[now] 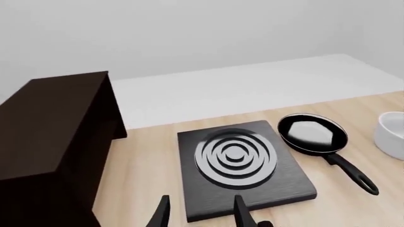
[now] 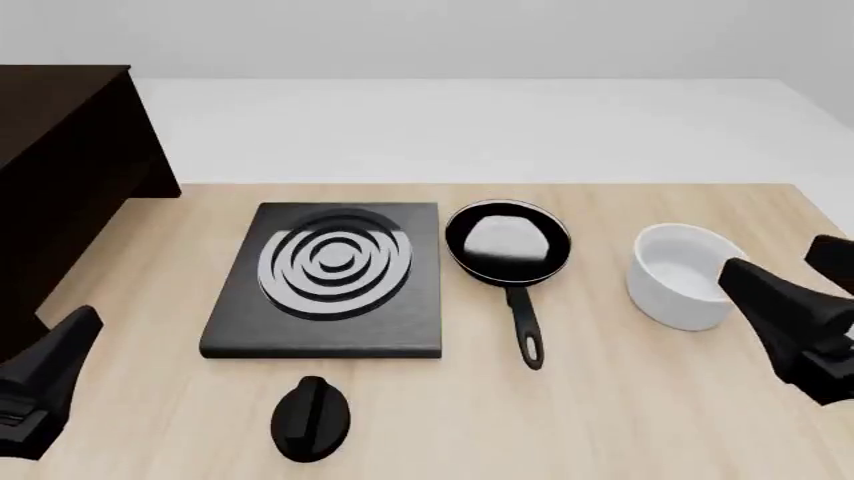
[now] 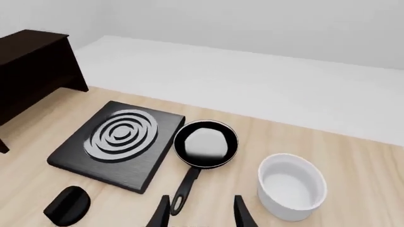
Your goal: Put the frying pan on the cabinet shelf.
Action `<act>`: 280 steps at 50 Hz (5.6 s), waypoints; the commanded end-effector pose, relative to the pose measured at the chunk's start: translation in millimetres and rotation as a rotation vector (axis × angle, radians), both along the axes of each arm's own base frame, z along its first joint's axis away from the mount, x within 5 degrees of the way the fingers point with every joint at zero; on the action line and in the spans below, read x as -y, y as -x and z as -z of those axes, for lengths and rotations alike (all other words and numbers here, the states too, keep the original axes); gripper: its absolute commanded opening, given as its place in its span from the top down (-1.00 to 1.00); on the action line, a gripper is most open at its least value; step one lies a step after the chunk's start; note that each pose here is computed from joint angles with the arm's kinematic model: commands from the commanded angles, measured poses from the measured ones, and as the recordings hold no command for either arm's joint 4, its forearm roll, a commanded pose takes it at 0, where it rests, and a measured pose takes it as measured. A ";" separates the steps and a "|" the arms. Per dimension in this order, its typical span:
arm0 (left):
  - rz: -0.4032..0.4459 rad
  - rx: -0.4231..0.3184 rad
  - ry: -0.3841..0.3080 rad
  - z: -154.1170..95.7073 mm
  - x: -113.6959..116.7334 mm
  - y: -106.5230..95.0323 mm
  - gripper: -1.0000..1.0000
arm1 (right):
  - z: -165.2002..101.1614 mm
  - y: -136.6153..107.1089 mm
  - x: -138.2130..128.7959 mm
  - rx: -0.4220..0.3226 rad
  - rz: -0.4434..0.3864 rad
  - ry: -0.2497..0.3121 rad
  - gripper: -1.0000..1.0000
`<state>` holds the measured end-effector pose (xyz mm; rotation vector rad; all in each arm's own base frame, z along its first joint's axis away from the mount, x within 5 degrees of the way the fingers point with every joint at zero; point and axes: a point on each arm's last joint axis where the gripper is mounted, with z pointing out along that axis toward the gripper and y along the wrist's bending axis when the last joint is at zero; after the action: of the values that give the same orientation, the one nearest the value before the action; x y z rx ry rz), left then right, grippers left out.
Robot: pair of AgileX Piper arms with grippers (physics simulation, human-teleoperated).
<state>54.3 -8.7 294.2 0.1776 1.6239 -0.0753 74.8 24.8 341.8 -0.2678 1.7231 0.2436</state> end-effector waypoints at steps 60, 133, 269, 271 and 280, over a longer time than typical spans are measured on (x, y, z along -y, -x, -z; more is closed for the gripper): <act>0.042 0.009 0.002 -20.1 3.2 -4.3 -1.00 | 12.1 -119.3 -108.7 -0.676 -0.186 0.165 -1.00; 0.131 -0.032 -0.011 -16.8 8.3 -2.8 -1.00 | 100.4 -208.5 -102.5 -0.827 -0.064 0.273 -1.00; 0.151 -0.079 -0.013 4.5 12.5 -11.7 -1.00 | 181.4 -237.5 -104.7 -0.853 -0.023 0.249 1.00; 0.150 -0.078 -0.013 6.5 12.3 -11.4 -1.00 | 180.3 -237.0 -104.2 -0.845 -0.017 0.237 1.00; 0.149 -0.079 -0.013 5.6 12.3 -11.5 -1.00 | 159.5 -242.3 -89.9 -0.748 -0.011 0.235 1.00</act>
<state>65.8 -20.9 289.4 0.3078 1.6876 -0.1887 308.8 124.2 158.1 -0.2992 2.6280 0.2057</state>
